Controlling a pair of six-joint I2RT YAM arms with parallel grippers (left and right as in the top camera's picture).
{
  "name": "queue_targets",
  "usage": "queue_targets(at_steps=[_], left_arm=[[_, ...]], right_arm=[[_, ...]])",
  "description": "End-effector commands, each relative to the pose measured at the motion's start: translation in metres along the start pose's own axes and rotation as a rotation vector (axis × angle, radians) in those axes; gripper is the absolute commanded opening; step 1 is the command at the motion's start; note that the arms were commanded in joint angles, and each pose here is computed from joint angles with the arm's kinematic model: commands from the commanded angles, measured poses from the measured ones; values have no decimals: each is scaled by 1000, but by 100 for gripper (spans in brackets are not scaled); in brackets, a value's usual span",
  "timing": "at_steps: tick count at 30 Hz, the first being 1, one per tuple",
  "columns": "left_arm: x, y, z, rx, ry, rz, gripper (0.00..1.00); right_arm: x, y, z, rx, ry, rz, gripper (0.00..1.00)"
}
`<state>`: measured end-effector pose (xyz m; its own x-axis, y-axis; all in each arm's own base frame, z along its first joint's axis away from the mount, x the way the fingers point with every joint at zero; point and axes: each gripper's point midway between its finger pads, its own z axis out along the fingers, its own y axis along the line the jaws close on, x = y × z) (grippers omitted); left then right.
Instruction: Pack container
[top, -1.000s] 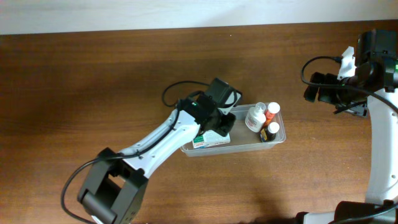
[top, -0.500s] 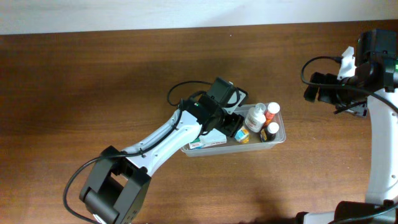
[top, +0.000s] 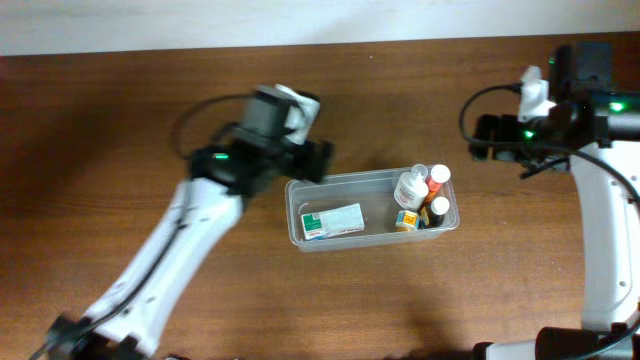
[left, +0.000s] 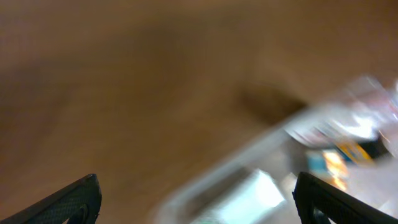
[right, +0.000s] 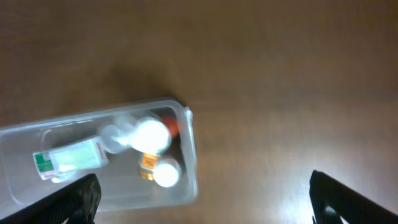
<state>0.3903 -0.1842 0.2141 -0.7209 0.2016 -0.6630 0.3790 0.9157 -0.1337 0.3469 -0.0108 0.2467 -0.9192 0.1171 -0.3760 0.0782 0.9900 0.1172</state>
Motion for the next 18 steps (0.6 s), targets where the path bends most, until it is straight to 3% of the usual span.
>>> queue_targets(at_steps=[1, 8, 12, 18], left_arm=[[-7, 57, -19, -129, -38, -84, 99], [26, 130, -46, -238, 52, -253, 99], [33, 136, -81, -260, 30, -272, 99], [49, 111, -151, -285, -147, -220, 99]], right_arm=[[-10, 21, -2, -33, -54, -102, 98], [-4, 24, -7, -35, -46, -108, 98], [-2, 25, -29, -37, -111, -112, 98], [22, 19, -76, -4, -326, -85, 98]])
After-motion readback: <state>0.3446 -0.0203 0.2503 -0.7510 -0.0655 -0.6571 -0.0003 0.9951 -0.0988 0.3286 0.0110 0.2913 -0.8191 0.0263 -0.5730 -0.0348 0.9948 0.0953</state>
